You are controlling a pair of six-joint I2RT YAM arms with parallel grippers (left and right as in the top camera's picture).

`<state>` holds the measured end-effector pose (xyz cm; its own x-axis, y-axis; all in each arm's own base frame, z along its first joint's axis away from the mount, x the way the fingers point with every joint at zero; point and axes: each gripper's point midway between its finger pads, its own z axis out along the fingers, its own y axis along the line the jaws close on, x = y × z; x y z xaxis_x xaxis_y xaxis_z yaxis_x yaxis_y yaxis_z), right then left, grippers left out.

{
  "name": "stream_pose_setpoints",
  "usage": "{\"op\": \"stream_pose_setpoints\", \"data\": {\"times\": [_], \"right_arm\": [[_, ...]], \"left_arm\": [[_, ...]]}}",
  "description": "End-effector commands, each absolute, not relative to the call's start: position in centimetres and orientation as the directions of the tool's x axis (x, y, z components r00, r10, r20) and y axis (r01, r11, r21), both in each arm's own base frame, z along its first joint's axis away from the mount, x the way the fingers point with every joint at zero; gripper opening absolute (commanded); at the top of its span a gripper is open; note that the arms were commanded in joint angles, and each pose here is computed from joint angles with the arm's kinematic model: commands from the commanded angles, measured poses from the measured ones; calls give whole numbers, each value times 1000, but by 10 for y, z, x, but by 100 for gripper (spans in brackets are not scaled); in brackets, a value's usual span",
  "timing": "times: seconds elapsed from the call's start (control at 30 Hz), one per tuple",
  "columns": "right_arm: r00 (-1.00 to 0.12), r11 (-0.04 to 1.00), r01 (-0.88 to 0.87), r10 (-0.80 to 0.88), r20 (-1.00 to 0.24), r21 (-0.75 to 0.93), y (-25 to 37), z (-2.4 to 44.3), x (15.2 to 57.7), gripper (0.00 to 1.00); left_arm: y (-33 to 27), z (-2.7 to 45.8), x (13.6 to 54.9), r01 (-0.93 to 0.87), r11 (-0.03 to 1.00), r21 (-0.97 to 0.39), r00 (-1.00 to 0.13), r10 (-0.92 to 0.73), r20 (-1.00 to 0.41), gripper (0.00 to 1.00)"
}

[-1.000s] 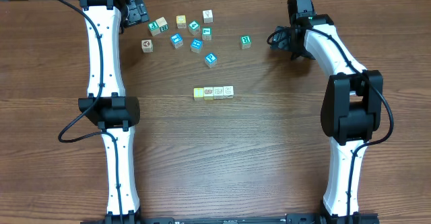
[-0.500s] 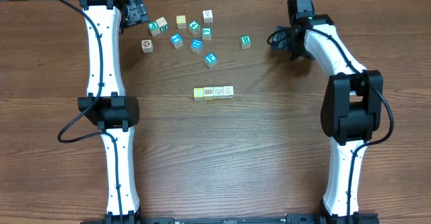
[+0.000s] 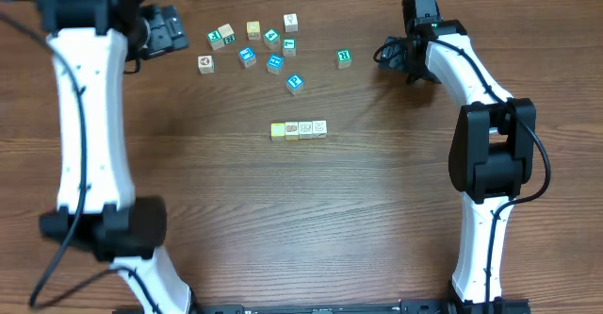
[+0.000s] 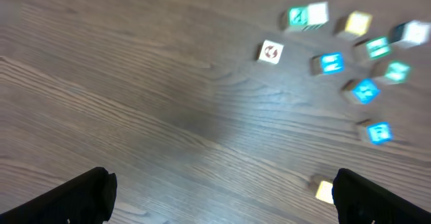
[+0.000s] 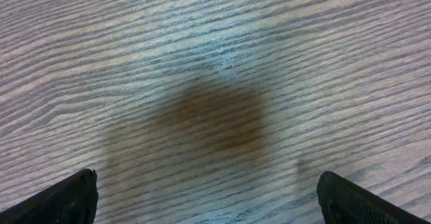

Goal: Form a horizontal line

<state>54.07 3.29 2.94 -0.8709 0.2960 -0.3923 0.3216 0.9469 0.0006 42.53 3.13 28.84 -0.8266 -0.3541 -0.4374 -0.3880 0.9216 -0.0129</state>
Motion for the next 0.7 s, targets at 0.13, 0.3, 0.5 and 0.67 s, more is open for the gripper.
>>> {"op": "stream_pose_setpoints", "data": {"times": [0.13,0.3,0.5,0.67], "right_arm": [[-862,947,321,294,-413,5,33,38,544,100],[-862,947,321,294,-413,5,33,38,544,100],[-862,947,321,294,-413,5,33,38,544,100],[-862,947,321,294,-413,5,33,38,544,100]], "left_arm": [[33,338,397,-380,924,-46,-768,-343,-541,100],[33,336,399,-380,924,-43,-771,-342,-537,100],[25,334,397,-358,930,-79,-785,-346,-515,100],[13,329,400,-323,937,-136,-785,-345,-515,100]]}}
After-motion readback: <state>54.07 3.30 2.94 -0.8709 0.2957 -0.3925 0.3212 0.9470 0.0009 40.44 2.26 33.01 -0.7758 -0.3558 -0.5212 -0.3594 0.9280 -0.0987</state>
